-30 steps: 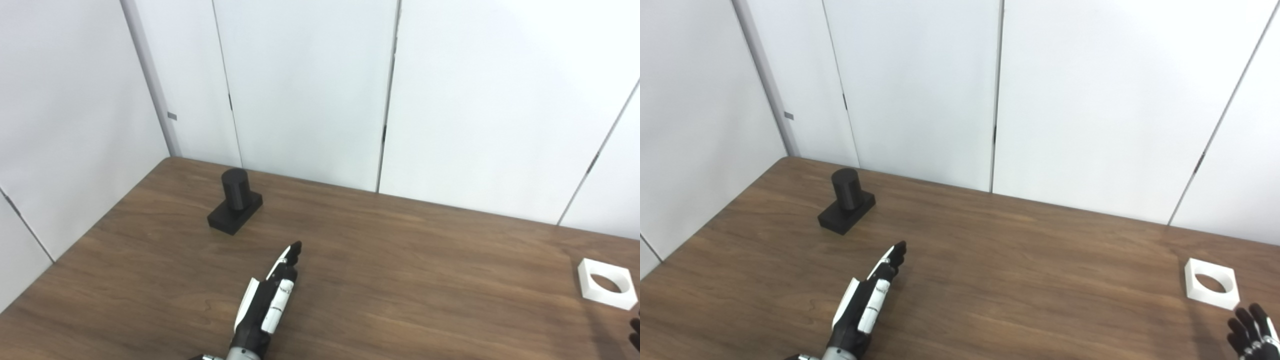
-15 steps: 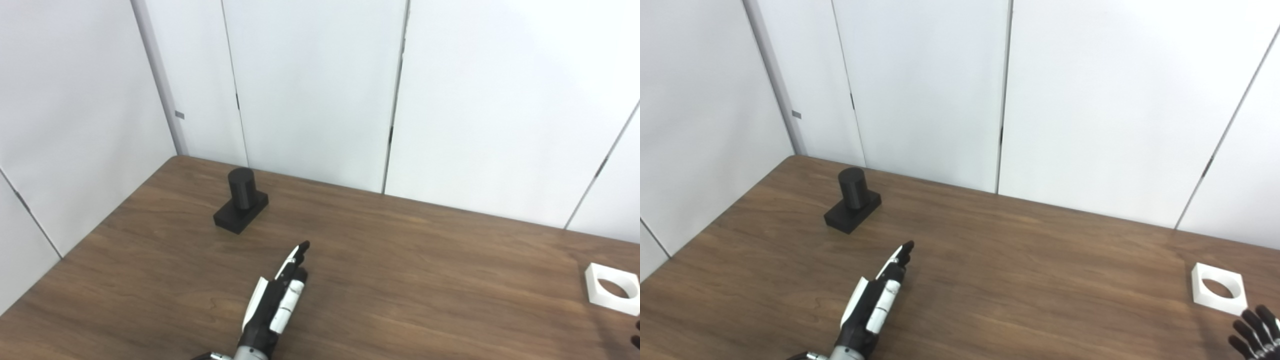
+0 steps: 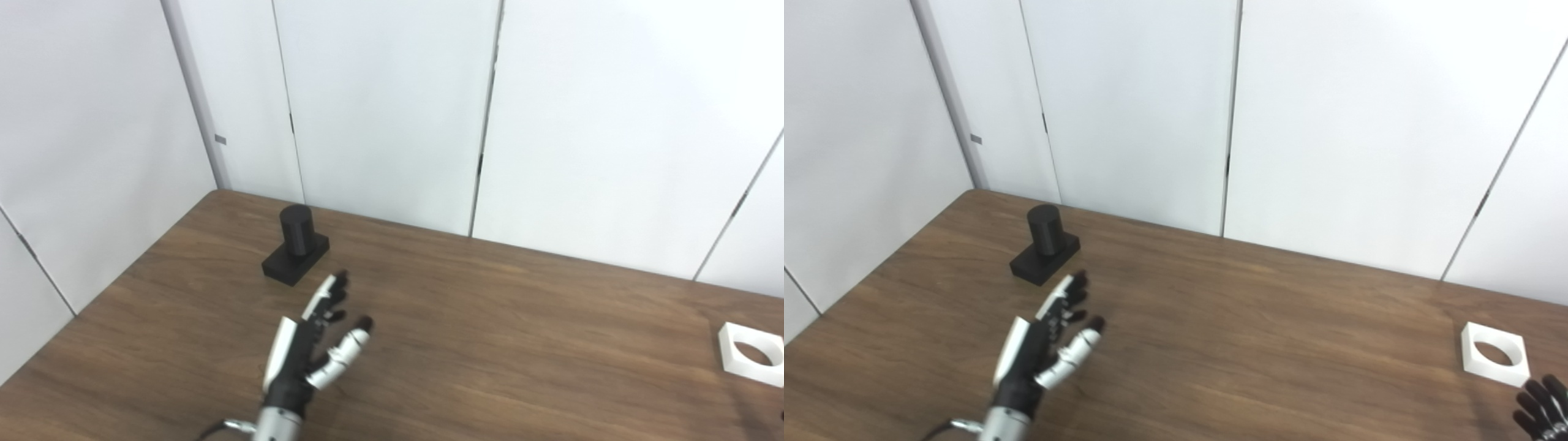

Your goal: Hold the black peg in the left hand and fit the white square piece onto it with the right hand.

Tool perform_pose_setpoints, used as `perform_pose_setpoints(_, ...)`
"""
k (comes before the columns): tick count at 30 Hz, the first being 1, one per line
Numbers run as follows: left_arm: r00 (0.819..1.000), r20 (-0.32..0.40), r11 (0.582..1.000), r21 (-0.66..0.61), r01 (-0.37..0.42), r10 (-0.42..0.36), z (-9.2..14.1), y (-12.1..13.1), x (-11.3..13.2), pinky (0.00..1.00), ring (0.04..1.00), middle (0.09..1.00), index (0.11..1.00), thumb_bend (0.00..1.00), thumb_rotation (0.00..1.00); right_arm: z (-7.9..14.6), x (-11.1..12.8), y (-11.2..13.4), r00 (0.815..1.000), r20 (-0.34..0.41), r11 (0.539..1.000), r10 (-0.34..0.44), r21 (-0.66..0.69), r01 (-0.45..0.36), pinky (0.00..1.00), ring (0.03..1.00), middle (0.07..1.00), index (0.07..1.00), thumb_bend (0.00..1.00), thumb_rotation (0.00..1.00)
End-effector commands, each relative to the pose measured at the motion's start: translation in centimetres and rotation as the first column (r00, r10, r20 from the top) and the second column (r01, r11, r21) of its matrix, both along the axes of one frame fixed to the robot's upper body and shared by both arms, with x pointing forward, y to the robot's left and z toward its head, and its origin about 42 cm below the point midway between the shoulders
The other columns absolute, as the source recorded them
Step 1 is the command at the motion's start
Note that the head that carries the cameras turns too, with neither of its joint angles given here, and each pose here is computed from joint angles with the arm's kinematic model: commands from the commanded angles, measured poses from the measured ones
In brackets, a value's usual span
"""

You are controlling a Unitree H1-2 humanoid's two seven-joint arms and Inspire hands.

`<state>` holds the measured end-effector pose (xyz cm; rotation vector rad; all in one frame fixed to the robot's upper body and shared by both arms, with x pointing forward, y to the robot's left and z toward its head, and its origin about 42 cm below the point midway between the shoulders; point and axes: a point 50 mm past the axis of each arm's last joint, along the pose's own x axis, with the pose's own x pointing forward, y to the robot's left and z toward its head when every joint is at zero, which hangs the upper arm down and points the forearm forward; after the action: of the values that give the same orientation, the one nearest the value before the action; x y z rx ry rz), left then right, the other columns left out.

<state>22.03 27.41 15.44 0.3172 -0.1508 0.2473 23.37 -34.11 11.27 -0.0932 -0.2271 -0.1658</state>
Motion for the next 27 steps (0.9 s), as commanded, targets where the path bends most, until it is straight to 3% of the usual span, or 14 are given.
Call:
perform_pose_setpoints(1,0.999,0.024,0.995,0.099,-0.024,0.022,1.7,2.1,-0.3,0.88,0.931,0.943,0.943,0.58,0.57,-3.6,-2.2,0.5,0.993,-0.117,0.998,-0.03,0.051,0.036,0.87,0.879,0.891,0.9,0.76,1.0)
perform_pose_setpoints(7,0.994,0.038,0.982,0.156,-0.104,0.099,4.1,5.2,0.8,0.88,0.931,0.939,0.931,0.62,0.59,-3.8,-2.2,0.6,0.992,-0.124,0.998,-0.031,0.041,0.037,0.93,0.908,0.908,0.922,0.81,1.0)
perform_pose_setpoints(12,0.981,0.001,0.949,0.255,-0.187,0.193,5.1,6.4,1.9,0.81,0.902,0.935,0.917,0.69,0.51,-3.7,-2.3,0.7,0.991,-0.131,0.998,-0.035,0.046,0.041,0.99,0.934,0.913,0.939,0.8,1.0)
perform_pose_setpoints(16,0.95,-0.024,0.89,0.357,-0.283,0.311,4.7,6.8,3.4,0.83,0.899,0.92,0.895,0.76,0.5,-3.6,-2.4,0.8,0.991,-0.129,0.998,-0.041,0.041,0.046,0.96,0.925,0.9,0.928,0.79,1.0)
perform_pose_setpoints(19,0.924,-0.02,0.821,0.466,-0.33,0.383,3.8,7.7,5.0,0.83,0.927,0.922,0.878,0.83,0.5,-3.5,-2.5,0.9,0.991,-0.129,0.998,-0.033,0.044,0.039,0.97,0.934,0.906,0.937,0.82,1.0)
perform_pose_setpoints(27,0.875,-0.037,0.681,0.644,-0.349,0.484,2.1,9.3,8.0,0.98,0.968,0.937,0.865,0.96,0.6,-3.4,-2.6,0.9,0.991,-0.132,0.999,-0.034,0.038,0.04,0.95,0.924,0.907,0.932,0.81,1.0)
